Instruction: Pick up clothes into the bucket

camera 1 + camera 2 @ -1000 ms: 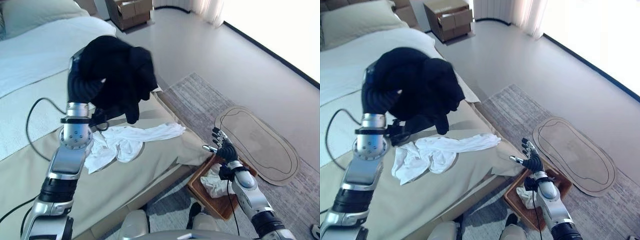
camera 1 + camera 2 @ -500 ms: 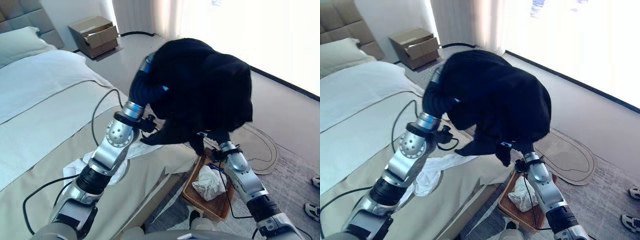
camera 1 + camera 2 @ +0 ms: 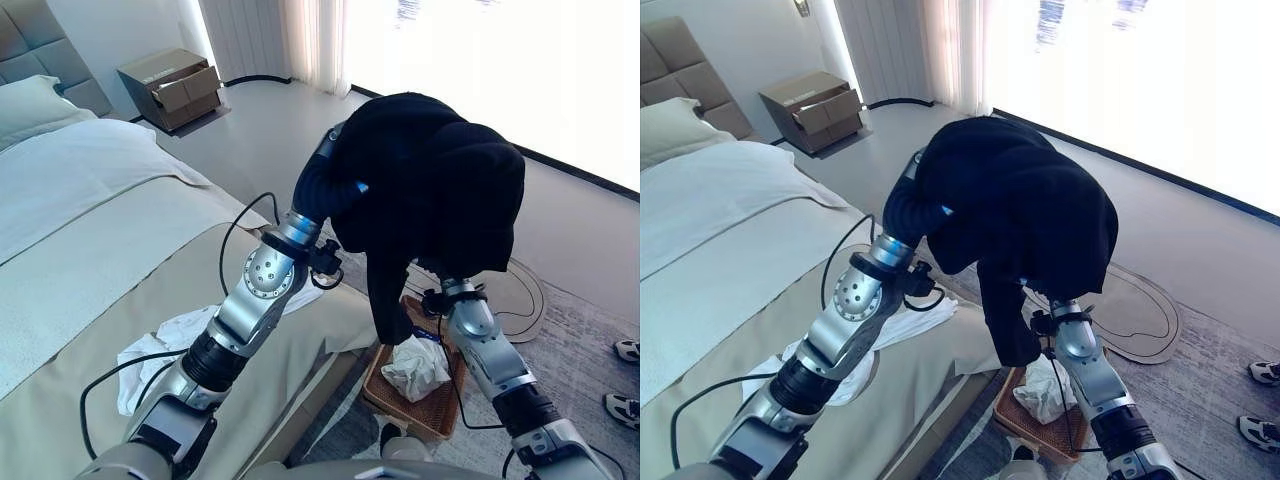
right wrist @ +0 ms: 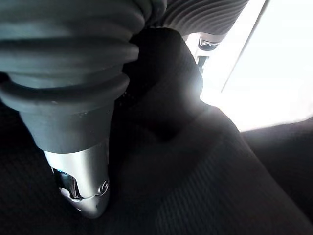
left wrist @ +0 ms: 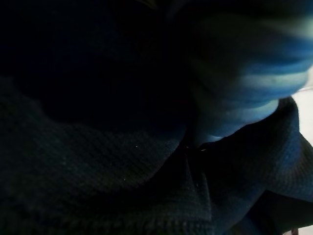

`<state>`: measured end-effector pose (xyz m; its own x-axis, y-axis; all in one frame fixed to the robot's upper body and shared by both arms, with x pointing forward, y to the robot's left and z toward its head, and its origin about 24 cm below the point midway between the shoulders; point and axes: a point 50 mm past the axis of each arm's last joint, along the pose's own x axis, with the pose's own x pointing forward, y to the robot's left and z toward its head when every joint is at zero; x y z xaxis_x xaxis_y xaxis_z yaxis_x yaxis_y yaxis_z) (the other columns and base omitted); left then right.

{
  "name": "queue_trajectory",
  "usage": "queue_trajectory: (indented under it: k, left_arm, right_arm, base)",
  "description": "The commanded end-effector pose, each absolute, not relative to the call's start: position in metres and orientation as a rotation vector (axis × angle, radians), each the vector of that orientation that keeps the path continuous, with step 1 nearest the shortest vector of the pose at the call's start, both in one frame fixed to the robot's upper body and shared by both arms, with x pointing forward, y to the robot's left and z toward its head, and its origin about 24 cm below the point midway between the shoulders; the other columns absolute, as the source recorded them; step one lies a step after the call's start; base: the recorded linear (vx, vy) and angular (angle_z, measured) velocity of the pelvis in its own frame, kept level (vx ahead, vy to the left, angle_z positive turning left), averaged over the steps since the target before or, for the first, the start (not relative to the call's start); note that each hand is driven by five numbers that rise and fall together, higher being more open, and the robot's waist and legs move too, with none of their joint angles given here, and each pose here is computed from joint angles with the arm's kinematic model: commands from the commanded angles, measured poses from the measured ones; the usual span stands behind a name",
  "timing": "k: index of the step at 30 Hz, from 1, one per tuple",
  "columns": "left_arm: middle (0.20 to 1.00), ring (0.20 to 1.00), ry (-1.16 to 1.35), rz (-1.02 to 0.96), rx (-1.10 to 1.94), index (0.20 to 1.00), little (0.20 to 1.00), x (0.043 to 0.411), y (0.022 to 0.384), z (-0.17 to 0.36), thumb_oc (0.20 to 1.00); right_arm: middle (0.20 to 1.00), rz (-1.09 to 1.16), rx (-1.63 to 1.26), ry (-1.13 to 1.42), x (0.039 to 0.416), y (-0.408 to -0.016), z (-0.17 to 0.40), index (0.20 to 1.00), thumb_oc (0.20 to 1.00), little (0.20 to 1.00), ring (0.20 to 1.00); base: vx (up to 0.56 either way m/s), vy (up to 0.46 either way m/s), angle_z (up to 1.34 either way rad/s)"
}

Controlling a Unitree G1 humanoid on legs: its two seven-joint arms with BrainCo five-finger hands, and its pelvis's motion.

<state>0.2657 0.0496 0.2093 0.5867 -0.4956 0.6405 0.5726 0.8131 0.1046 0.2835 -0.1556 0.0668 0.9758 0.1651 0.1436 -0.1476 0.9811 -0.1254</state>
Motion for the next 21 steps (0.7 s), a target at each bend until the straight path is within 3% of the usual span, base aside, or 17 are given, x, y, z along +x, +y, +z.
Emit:
queue_trajectory:
  k: [1, 2, 11, 21]
  left_arm:
    - [0.200, 0.200, -0.830, -0.694, -0.171, 0.200, 0.200, 0.267, 0.034, 0.243, 0.200]
    - [0.200, 0.200, -0.832, -0.703, -0.172, 0.200, 0.200, 0.266, 0.032, 0.244, 0.200]
    - [0.200, 0.200, -0.831, -0.668, -0.159, 0.200, 0.200, 0.270, 0.037, 0.241, 0.200]
    - [0.200, 0.200, -0.688, -0.515, -0.062, 0.200, 0.200, 0.286, 0.064, 0.200, 0.200]
  right_arm:
    - [0.457, 0.289, 0.003, -0.325, 0.295, -0.127, 0.106, 0.457, 0.457, 0.457, 0.457]
    - [0.200, 0.309, 0.013, -0.322, 0.296, -0.124, 0.105, 0.200, 0.200, 0.200, 0.200]
    - [0.200, 0.297, 0.061, -0.294, 0.290, -0.131, 0.096, 0.200, 0.200, 0.200, 0.200]
    - [0.200, 0.100, 0.147, -0.258, 0.270, -0.173, 0.077, 0.200, 0.200, 0.200, 0.200]
  base:
    - [0.00, 0.000, 0.00]
    - [0.00, 0.000, 0.00]
    - [0.00, 0.000, 0.00]
    - [0.00, 0.000, 0.00]
